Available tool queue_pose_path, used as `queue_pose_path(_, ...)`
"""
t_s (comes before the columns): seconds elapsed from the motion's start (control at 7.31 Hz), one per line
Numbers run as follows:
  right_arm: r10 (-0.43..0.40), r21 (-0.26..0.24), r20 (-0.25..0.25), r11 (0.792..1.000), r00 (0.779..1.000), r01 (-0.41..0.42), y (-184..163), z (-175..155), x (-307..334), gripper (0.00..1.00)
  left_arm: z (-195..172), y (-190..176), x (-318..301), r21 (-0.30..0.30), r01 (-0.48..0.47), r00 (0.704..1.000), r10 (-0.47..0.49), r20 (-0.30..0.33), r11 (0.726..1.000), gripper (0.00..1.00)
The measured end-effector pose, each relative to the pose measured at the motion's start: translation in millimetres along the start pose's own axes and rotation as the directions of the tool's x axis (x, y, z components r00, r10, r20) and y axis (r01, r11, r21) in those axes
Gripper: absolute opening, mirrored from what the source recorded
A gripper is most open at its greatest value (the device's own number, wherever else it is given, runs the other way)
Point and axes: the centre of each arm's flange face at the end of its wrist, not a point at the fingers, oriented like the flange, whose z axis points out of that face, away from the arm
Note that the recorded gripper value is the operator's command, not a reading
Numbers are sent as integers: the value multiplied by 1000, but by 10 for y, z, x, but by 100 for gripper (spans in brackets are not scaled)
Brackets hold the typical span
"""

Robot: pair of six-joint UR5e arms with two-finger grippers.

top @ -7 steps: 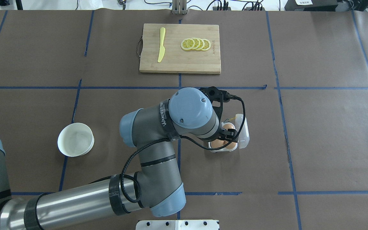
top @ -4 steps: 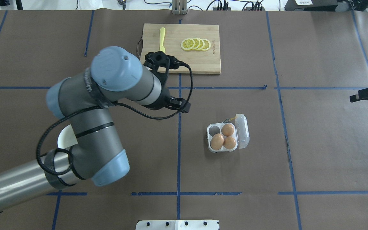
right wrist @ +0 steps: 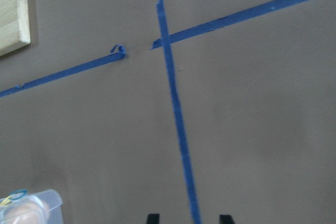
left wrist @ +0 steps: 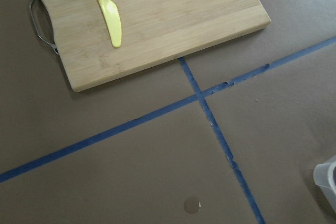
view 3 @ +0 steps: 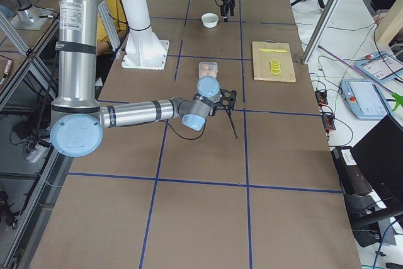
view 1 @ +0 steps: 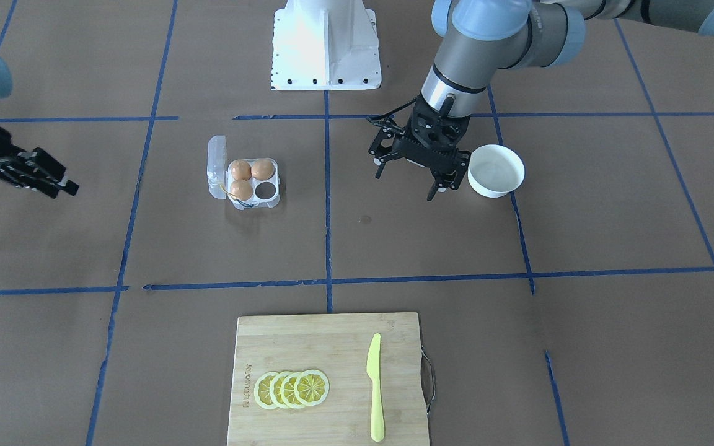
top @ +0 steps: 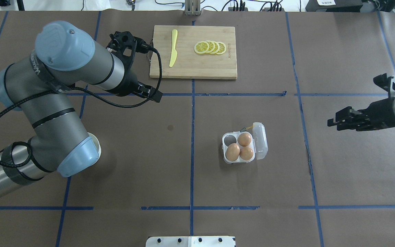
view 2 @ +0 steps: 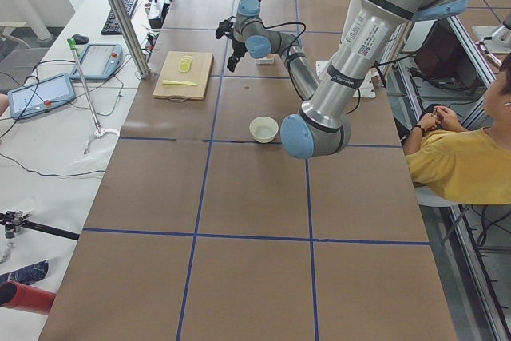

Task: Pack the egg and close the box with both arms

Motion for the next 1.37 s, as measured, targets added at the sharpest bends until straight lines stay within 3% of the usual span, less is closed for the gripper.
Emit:
queue_pose_path(0.14, 9, 19, 25, 1000, 1000, -10, 248, 289, -421, 36, -14, 10, -63, 1, 2, 1000, -2, 6, 1000, 99)
queue_pose_path(0.27, 23, 36, 46, 999, 999, -24, 432, 580, -919, 80, -18, 29, -119, 0, 5, 1000, -5, 12, 1000, 99)
queue_pose_path(0.41, 48, 46, 43, 998, 998, -50, 565, 846, -1536, 90, -27, 37, -147, 1, 6, 1000, -6, 14, 1000, 99)
queue_pose_path(0.68, 78, 110, -34, 991, 996, -74, 1095, 1370, -2939, 96, -71, 23, -182, 8, 9, 1000, -9, 16, 1000, 99)
queue_pose_path(0.82, 74, 141, -52, 988, 996, -66, 1296, 1406, -3378, 99, -98, -1, -214, 14, 13, 1000, -13, 20, 1000, 99)
queue_pose_path(1.09, 69, 164, -50, 985, 996, -60, 1385, 1302, -3630, 100, -149, -29, -287, 24, 19, 999, -19, 27, 1000, 99)
queue_pose_path(1.37, 101, 180, -61, 980, 993, -88, 1090, 1004, -3387, 100, -312, 69, -750, 21, -38, 997, 37, 62, 999, 99)
